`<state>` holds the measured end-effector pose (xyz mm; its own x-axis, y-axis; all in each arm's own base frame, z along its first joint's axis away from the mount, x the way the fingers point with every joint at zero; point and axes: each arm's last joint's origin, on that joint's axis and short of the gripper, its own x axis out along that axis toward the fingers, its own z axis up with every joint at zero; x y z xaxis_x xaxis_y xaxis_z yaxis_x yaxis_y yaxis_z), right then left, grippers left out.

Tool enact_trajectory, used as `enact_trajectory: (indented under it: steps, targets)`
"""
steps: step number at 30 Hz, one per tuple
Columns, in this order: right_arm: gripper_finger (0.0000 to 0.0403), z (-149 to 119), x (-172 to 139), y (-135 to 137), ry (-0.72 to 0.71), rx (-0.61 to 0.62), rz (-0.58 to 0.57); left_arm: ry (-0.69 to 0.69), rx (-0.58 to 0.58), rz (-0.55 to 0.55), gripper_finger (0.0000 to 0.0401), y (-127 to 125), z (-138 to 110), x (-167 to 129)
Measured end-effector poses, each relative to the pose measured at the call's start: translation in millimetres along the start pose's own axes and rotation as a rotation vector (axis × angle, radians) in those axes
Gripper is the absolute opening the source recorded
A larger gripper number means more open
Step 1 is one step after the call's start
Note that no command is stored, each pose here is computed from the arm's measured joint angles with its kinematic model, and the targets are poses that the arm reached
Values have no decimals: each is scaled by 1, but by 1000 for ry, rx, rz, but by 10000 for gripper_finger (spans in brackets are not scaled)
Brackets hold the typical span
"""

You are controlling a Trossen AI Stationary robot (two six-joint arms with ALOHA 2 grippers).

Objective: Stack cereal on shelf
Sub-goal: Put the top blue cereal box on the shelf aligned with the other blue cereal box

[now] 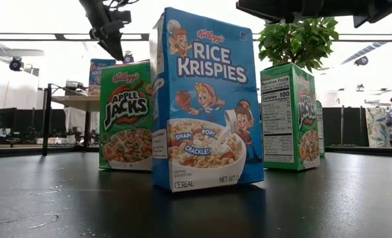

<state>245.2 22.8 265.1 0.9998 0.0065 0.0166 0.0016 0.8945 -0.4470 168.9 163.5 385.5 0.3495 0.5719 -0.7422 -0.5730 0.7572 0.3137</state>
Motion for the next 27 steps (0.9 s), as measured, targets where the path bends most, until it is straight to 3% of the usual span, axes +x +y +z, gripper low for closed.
enact_trajectory:
  steps: [27]
  targets:
    - [112, 0, 0, 0, 0, 0, 0, 66, 15, -2, 164, -1, -8, -4]
